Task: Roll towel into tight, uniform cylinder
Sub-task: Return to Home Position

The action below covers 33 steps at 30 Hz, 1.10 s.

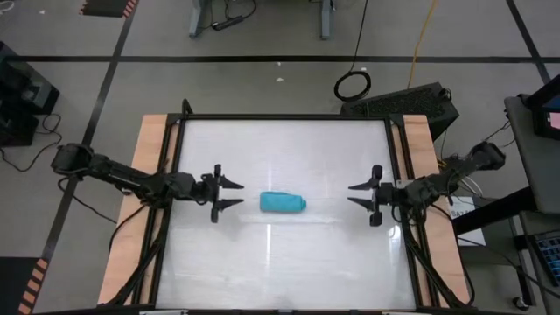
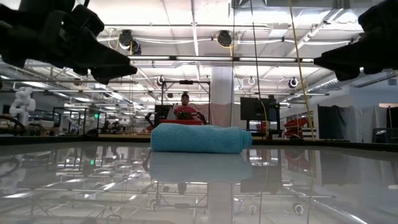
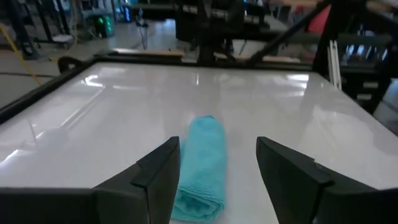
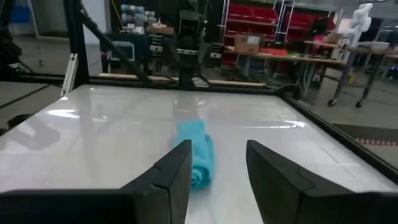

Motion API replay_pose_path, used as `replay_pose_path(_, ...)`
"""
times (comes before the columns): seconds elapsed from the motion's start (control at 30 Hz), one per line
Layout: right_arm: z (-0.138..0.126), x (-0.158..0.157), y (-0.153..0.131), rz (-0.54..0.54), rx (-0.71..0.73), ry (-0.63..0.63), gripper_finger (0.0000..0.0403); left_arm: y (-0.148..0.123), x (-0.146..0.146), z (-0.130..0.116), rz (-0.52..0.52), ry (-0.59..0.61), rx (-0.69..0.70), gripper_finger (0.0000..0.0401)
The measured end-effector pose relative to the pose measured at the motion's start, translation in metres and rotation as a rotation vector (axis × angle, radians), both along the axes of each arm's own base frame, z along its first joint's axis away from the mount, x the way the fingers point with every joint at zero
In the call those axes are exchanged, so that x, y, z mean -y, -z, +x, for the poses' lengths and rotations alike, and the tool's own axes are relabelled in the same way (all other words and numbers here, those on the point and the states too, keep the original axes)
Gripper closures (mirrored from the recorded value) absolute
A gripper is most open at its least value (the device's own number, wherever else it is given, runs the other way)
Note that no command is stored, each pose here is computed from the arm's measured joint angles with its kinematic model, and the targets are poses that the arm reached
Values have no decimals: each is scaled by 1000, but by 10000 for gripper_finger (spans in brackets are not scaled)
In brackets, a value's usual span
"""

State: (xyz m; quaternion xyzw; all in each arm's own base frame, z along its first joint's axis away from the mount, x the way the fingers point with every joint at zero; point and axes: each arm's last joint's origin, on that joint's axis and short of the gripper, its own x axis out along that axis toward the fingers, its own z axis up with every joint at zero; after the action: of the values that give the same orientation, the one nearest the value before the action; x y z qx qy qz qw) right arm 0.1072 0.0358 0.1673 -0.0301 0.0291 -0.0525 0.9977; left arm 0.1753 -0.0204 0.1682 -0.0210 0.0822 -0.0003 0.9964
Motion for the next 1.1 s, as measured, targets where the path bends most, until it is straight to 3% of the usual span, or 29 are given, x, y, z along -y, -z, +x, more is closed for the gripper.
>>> replay_pose_path(0.2, -4, 9, 7, 18, -34, 7, 262, 20, -10, -20, -60, -48, 93, 185)
replay_pose_path(0.3, -5, 12, 5, 14, -8, 12, 262, 23, -13, -20, -75, -66, 65, 185)
replay_pose_path(0.57, -4, 23, 3, 26, 8, 95, 262, 20, -13, -20, -34, -53, 98, 185)
replay_pose_path(0.7, -4, 29, 3, 64, 15, 148, 262, 23, -19, -20, -18, -74, 70, 185)
replay_pose_path(0.93, 0, 37, 8, 107, -26, 248, 262, 39, -27, -23, -12, -119, -96, 185)
replay_pose_path(1.1, 2, 42, 12, 178, -44, 324, 262, 35, -28, -23, 1, -95, -64, 185)
